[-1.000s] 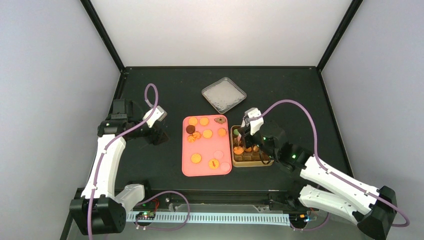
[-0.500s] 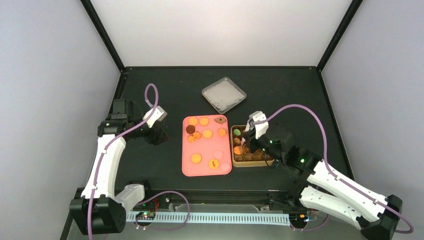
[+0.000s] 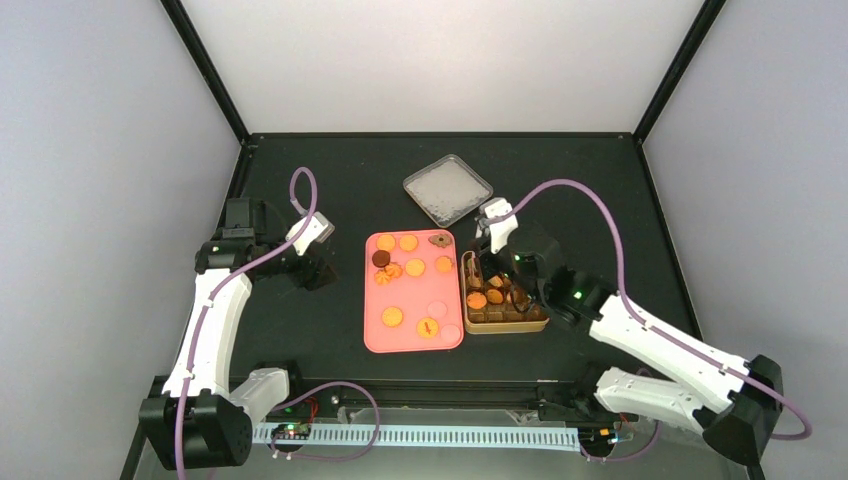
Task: Pack the cookies
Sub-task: Place the fake cookies in the empty pocket of the box.
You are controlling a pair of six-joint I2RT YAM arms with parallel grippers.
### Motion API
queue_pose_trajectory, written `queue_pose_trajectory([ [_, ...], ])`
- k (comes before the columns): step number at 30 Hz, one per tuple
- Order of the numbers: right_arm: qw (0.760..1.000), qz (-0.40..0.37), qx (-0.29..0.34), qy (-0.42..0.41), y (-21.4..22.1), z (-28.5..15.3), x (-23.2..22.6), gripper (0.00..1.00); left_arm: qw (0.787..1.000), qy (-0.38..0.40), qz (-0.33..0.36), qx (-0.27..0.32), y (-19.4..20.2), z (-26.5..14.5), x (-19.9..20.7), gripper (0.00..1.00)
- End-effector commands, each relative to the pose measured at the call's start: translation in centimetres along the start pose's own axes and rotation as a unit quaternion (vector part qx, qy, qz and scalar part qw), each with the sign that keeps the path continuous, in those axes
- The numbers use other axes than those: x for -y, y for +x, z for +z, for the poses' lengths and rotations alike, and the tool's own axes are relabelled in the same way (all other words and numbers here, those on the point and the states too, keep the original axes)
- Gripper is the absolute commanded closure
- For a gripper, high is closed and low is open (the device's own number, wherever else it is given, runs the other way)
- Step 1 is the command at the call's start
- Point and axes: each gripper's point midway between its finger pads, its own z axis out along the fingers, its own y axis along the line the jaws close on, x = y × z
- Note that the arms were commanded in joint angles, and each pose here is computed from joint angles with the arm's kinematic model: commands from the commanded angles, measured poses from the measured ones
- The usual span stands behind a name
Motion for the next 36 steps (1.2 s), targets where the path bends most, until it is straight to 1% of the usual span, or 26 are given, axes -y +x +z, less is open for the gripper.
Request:
queue_pose_trajectory([
  [1,0.999,-0.006,0.038,0.027,-1.8,1.2,0.7,0.78,1.0,0.003,0.006,0.007,-0.3,-0.3,0.1,0.22],
  [9,0.998,-0.008,0.044,0.041,-0.2,2.3,1.1,0.77,1.0,0.006,0.006,0.006,-0.2,-0.1,0.1,0.23],
  [17,0.999,-0.005,0.026,0.026,2.4,2.4,0.8,0.78,1.0,0.008,0.005,0.006,-0.1,-0.1,0.2,0.22],
  [23,1.0,0.011,0.012,0.002,3.3,1.4,0.3,0.78,1.0,0.007,0.008,0.008,-0.3,-0.2,0.1,0.22],
  [30,0.999,0.025,0.02,-0.01,3.5,-0.7,0.6,0.79,1.0,0.008,0.008,0.011,-0.5,-0.2,0.1,0.22],
  [36,0.999,0.029,0.025,-0.015,3.1,-1.5,0.6,0.79,1.0,0.009,0.007,0.013,-0.7,-0.3,0.1,0.23],
])
